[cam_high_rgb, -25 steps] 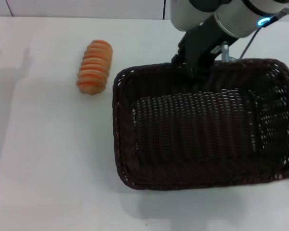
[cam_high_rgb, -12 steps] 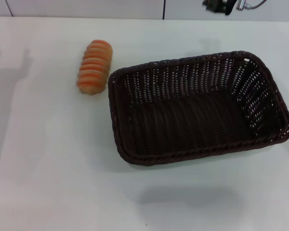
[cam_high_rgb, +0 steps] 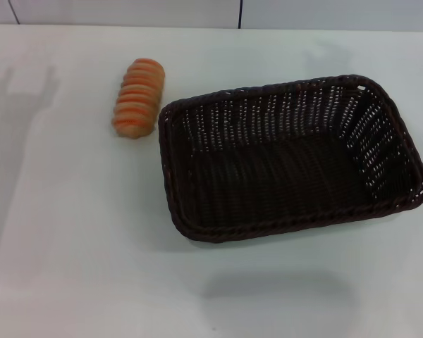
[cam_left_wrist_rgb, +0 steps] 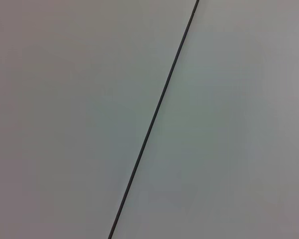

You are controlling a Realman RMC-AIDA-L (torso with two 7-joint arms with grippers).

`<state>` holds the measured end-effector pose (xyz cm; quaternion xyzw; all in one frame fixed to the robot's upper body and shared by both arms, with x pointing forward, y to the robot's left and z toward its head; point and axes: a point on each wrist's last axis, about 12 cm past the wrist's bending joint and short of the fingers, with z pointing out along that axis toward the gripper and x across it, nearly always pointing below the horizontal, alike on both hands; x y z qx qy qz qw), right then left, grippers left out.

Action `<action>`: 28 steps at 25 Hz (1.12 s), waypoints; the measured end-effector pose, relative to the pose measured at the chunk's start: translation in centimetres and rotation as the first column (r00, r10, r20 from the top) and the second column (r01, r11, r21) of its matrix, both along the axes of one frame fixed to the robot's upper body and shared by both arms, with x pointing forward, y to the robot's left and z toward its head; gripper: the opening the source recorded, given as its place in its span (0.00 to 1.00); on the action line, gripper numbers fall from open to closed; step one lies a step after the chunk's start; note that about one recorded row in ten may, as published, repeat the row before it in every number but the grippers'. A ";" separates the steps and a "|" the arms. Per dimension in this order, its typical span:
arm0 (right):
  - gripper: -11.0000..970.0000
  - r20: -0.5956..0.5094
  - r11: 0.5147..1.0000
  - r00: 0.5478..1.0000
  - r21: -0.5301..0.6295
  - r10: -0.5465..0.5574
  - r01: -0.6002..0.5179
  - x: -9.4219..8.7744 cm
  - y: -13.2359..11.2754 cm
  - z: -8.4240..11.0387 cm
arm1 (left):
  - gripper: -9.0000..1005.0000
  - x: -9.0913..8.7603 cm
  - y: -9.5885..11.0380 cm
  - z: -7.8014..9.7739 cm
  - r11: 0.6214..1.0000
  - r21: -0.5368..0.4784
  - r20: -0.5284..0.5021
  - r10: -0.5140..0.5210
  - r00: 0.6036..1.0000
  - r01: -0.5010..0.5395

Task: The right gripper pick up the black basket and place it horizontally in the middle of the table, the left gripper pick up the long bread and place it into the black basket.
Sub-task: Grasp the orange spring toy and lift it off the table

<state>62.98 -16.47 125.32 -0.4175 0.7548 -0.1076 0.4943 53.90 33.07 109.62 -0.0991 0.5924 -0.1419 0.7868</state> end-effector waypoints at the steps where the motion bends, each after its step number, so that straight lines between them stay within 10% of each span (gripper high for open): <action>1: 0.41 0.018 1.000 1.000 0.023 -0.012 0.012 -0.2 -0.4 -0.3 | 0.80 0.0 0.0 0.0 1.000 0.000 0.000 0.000 1.000 0.000; 9: 0.41 0.236 0.980 0.968 0.194 -0.088 0.042 -2.5 -3.4 -2.7 | 0.80 0.1 0.2 0.3 1.000 0.009 0.003 -0.002 1.000 0.001; 18: 0.40 0.507 0.919 0.830 0.394 -0.233 0.017 -5.7 -7.2 -7.5 | 0.80 0.4 -0.3 0.4 1.000 0.012 0.009 -0.016 1.000 0.015; 28: 0.41 0.470 0.702 0.623 0.687 -0.626 0.187 -8.7 -13.0 -14.4 | 0.79 0.8 -1.7 0.8 0.997 0.024 0.012 -0.067 0.998 0.067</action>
